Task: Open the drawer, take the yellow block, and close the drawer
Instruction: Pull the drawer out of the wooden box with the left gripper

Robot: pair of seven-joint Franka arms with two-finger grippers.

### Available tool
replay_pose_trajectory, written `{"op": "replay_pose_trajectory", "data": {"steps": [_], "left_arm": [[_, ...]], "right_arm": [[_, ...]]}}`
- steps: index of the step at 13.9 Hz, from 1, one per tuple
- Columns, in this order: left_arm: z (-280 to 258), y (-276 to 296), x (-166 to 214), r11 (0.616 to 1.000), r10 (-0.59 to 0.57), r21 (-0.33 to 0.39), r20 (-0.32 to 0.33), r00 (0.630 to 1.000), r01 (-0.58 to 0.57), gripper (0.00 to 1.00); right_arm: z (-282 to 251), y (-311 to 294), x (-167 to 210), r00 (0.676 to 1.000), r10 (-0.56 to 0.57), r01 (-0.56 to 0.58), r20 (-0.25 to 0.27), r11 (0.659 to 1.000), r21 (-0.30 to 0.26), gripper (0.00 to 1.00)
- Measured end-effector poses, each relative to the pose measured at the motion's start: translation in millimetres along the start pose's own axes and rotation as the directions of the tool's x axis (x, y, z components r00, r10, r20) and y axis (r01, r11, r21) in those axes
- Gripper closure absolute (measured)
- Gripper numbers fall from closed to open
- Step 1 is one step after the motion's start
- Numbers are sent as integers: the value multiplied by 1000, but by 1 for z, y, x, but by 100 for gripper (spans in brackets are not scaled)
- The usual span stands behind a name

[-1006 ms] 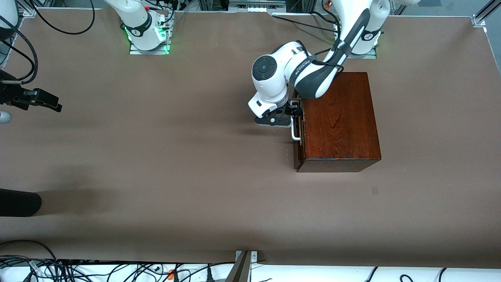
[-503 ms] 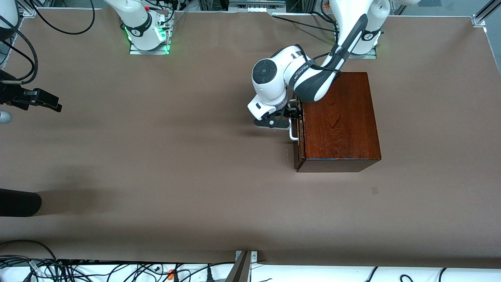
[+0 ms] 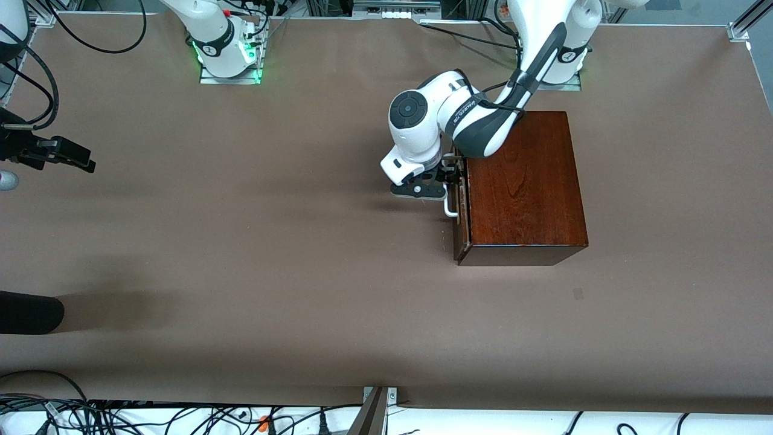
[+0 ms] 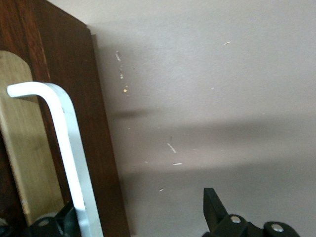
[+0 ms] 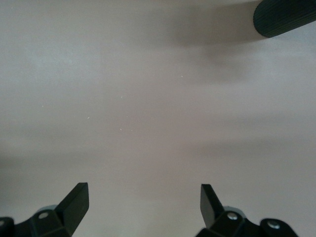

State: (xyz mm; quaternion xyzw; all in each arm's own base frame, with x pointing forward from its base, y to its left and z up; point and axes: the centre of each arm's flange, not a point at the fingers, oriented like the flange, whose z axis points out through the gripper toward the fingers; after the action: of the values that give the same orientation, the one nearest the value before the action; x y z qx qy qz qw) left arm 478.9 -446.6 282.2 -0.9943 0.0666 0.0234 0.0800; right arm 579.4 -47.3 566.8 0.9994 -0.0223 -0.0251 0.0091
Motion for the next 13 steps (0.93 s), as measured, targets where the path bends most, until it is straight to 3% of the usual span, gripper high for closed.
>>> {"op": "replay_pose_trajectory", "data": {"steps": [13], "left_arm": [[-6, 41, -5, 999, 48, -8, -35, 998, -49, 0]], "right_arm": [[0, 0, 0, 1000, 0, 0, 0, 1000, 0, 0]]}}
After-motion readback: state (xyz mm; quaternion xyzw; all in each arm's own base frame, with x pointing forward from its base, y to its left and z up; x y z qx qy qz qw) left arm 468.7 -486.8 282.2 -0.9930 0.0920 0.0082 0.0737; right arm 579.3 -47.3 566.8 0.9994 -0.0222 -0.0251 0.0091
